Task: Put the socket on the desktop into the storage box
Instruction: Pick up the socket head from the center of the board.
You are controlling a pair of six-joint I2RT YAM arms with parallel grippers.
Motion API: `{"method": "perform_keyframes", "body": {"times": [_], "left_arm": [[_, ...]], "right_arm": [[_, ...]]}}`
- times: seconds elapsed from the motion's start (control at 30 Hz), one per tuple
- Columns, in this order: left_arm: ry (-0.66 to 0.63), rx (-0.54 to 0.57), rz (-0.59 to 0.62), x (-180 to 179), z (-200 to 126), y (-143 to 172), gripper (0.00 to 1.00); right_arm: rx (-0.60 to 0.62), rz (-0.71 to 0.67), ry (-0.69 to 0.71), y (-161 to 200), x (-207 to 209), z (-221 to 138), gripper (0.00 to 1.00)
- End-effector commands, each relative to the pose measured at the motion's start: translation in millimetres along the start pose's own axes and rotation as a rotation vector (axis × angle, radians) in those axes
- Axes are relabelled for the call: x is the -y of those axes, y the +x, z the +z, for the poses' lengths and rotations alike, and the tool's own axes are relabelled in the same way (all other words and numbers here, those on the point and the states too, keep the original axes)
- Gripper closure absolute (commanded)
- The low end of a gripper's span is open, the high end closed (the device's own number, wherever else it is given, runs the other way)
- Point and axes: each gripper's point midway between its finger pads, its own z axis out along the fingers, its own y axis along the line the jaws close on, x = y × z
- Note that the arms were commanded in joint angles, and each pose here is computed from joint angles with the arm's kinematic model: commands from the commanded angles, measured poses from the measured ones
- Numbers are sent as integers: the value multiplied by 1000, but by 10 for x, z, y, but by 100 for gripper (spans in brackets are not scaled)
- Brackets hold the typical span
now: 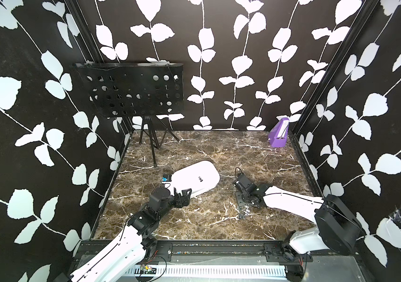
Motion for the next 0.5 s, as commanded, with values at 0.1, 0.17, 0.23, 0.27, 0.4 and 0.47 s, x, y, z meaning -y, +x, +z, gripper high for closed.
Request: {"method": "perform_keyframes", "body": {"times": [0.1,0.17,0.23,0.27,0.4,0.47], "left_arm": [[-3,25,2,28,-39,-93,10],[-2,24,2,28,-39,-91,10],[1,22,2,33,-38,-86,10],[3,21,2,37,-38,-85,10],[4,23,1,40,-42,-93,10],[4,24,0,40,-46,-93,10]], "right_arm": [[-24,-19,37,76,52,60,71],[-31,-22,38,89,51,73,71],[-32,-24,42,88,56,77,71],[-33,-24,48,90,65,83,71],[-41,-28,44,95,49,99,73],[-44,-31,45,101,46,107,73]]}}
